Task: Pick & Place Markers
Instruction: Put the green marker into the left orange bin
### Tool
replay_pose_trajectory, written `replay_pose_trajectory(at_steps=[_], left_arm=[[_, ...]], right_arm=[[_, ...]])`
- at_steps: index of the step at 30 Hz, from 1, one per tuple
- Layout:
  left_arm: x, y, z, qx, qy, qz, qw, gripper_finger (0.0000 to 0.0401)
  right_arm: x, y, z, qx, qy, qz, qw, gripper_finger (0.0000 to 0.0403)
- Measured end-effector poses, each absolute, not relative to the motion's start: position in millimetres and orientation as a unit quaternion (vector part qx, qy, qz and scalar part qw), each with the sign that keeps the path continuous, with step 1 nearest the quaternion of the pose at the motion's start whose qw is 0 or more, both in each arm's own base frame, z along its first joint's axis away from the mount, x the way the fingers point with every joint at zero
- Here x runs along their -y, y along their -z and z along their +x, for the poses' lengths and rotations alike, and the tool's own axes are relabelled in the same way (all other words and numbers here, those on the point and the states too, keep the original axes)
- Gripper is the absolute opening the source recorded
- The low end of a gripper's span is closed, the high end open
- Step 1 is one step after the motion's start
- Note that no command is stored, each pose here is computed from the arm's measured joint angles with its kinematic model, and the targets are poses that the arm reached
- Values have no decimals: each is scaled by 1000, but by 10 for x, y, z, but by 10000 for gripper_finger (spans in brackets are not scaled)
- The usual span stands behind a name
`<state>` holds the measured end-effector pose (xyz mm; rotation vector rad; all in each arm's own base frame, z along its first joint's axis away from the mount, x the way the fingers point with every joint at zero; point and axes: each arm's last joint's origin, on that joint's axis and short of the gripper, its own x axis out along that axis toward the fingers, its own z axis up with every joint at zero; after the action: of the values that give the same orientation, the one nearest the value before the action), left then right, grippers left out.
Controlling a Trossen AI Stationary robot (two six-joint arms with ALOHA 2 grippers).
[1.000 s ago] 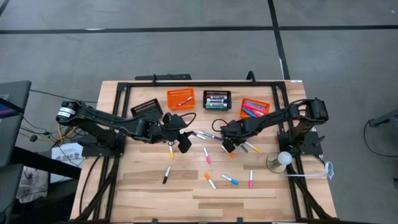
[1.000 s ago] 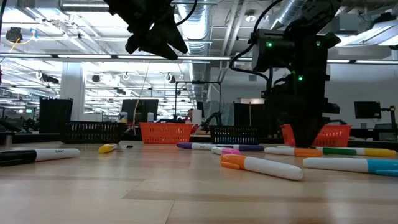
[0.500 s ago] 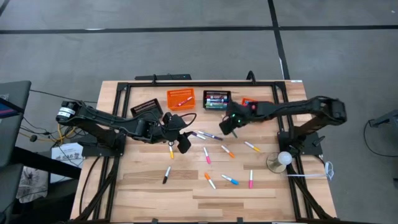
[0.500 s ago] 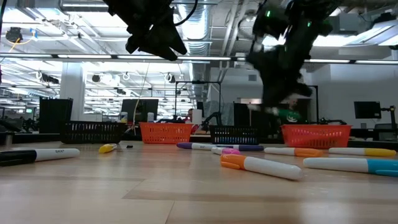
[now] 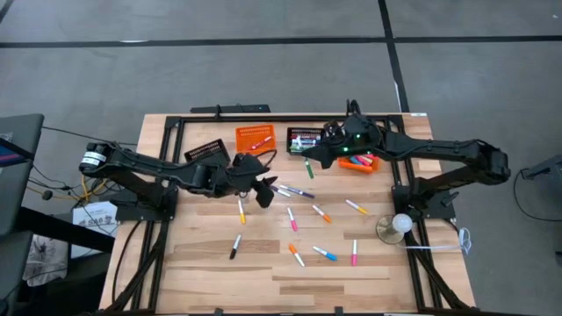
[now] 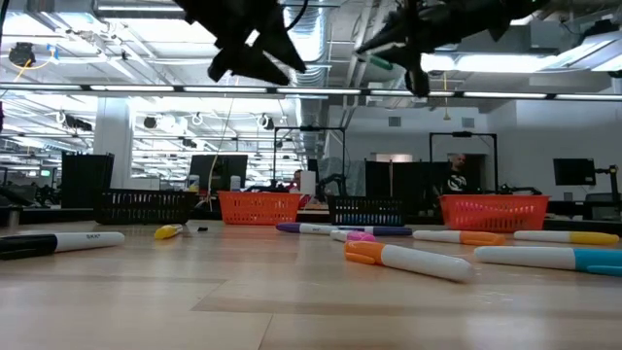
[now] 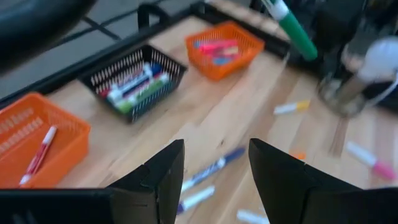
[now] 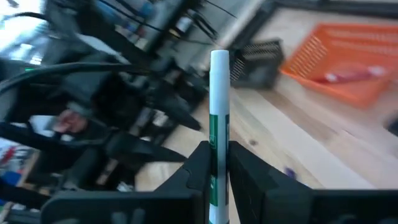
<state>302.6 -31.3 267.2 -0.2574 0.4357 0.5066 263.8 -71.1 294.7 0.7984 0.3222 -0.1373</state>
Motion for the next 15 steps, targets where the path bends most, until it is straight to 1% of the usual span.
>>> replay_pose_trajectory(at_steps=[4,10,15], left_arm=[[176,-2774,3067,-169,-246,-155,942,179],[-84,-3056,2936,-119,-189,-237,945,179],[-269,-3315,2765,-65,-137,-312,938,179]], right_arm=[[702,-2988,2703,-127,42,380,916,42],[703,-3033,2715,-105,33,371,922,41],[702,-3100,2728,-73,21,362,929,38]])
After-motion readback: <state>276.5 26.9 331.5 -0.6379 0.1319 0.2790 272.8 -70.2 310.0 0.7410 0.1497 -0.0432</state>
